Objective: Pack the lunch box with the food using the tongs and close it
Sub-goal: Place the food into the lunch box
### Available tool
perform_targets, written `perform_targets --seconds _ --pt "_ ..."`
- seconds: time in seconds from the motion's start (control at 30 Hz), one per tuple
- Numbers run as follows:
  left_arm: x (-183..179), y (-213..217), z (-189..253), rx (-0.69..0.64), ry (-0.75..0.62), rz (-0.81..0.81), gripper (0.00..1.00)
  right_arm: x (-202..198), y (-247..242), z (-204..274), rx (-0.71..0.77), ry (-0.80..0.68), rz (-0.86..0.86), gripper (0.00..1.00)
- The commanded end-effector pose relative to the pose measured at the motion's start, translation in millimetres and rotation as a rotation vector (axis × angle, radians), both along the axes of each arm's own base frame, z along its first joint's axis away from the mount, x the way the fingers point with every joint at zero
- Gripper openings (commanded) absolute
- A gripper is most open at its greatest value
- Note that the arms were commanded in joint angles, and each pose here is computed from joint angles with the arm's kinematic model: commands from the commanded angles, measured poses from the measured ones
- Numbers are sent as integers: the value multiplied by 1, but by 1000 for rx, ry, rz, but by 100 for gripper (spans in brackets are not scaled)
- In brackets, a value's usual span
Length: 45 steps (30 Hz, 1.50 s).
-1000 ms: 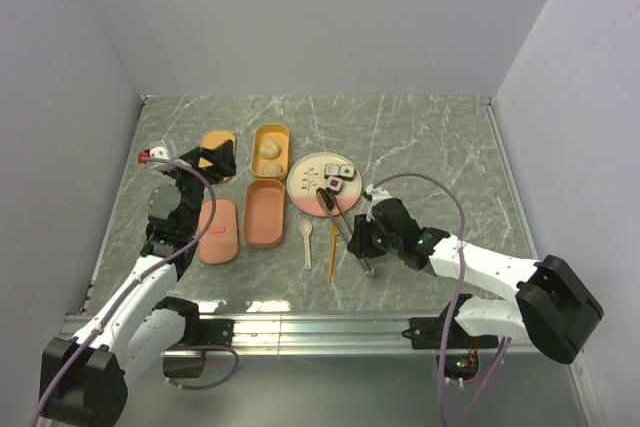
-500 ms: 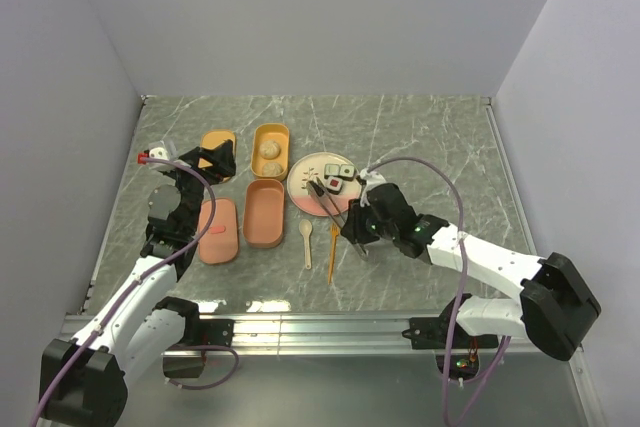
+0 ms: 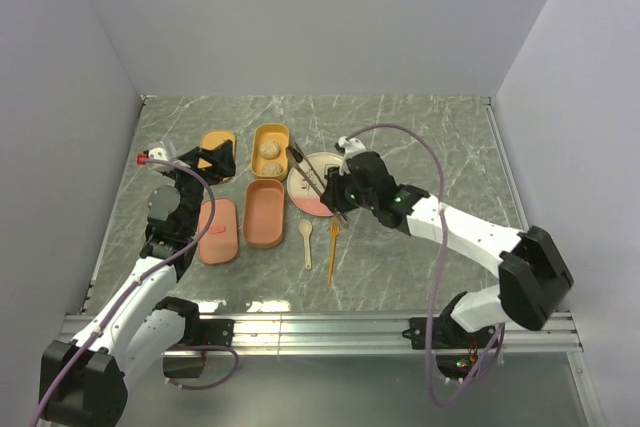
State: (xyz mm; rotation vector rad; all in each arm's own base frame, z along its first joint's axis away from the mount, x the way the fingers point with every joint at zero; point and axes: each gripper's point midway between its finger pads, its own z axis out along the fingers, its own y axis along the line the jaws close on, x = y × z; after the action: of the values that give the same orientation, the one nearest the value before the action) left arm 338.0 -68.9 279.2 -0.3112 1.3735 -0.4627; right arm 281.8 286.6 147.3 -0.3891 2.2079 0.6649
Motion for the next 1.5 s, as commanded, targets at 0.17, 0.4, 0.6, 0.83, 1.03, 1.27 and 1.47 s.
perform_targets --seconds 0.17,0.4,0.6,0.83,1.03,1.27,1.47 --pt "-3 4 9 -12 -36 9 100 58 42 32 27 -109 -13 32" --pt "-2 4 8 -13 -33 11 99 87 52 29 -1 -112 -52 31" --pt "-3 5 7 -13 -32 13 99 103 58 17 -31 -101 -72 31" --pt "-1 5 6 -13 -27 13 99 117 63 1 -64 -76 -87 31" --pt "0 5 4 -10 -24 15 99 122 65 -7 -71 -68 -88 32" --pt "0 5 3 -12 -22 11 99 129 70 -13 -71 -67 -84 40" --pt "1 5 3 -12 -19 9 99 132 73 -10 -67 -78 -82 48"
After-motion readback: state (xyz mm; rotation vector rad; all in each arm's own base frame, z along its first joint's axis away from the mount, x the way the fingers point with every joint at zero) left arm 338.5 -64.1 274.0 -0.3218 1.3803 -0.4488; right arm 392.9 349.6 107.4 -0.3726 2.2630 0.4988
